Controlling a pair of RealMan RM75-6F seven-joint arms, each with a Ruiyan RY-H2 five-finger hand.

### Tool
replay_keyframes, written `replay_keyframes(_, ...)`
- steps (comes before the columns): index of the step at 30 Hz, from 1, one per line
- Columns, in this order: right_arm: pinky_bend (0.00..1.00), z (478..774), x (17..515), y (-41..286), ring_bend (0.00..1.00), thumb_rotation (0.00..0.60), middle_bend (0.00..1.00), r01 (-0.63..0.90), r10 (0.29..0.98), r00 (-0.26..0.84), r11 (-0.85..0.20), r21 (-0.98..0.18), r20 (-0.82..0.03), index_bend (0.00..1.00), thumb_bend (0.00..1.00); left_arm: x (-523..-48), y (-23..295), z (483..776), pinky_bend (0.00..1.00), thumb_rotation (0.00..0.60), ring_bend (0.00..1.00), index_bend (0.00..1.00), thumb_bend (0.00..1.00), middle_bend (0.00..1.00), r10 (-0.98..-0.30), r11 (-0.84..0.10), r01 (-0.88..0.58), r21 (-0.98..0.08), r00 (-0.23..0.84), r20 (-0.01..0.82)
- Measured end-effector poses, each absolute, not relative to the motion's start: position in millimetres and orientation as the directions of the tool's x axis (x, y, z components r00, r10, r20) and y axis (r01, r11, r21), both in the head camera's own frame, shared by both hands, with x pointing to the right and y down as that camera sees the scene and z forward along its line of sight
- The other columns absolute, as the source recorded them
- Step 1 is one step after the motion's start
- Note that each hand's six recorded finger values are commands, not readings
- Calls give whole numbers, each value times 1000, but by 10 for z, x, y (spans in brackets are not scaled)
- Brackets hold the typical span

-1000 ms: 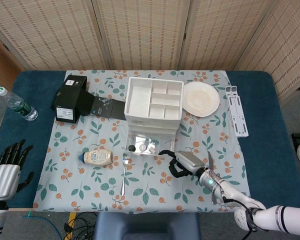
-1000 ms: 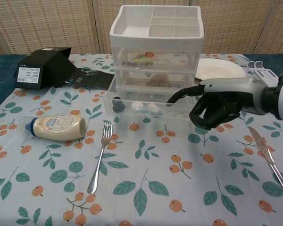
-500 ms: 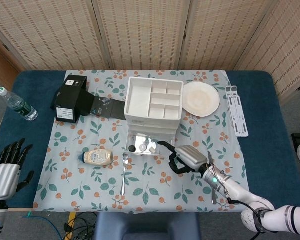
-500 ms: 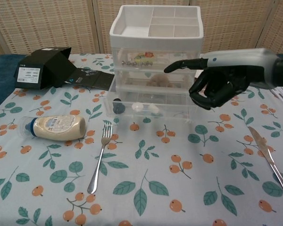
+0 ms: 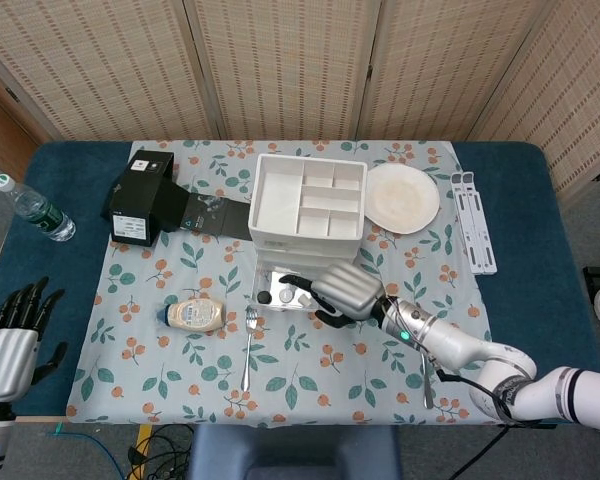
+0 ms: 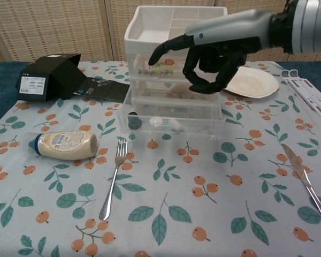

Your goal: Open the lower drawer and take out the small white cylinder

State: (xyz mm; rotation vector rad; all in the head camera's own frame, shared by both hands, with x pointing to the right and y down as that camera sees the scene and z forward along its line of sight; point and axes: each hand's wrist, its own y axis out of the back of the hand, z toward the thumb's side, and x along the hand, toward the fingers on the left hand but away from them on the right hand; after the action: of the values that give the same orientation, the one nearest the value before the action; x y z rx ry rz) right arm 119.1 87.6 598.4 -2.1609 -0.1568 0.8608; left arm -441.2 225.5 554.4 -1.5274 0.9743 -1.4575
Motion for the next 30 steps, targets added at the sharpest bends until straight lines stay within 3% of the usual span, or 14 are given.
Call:
replay_keyframes(7, 1000, 6138, 999, 746, 946, 600, 737, -311, 336, 775, -534, -786, -535, 134, 430, -4445, 2270, 5536, 85, 600, 17, 120, 329, 17, -922, -387, -9, -922, 32, 386)
replay_keyframes(21, 1000, 6342, 769, 664, 1000, 600, 812, -369, 328, 813, -348, -862, -481, 135, 323, -4462, 2257, 5529, 85, 600, 17, 120, 329, 17, -923, -384, -9, -923, 29, 383)
replay_keyframes(26, 1000, 6404, 717, 660, 1000, 600, 913, -393, 313, 823, -289, -873, -474, 213, 312, -4456, 2253, 5531, 85, 600, 17, 120, 329, 17, -924, -382, -10, -924, 29, 382)
replay_keyframes(30, 1000, 6500, 708, 680, 1000, 600, 934, -417, 298, 824, -258, -871, -483, 249, 312, -4465, 2253, 5521, 85, 600, 17, 120, 329, 17, -925, -381, -9, -925, 26, 380)
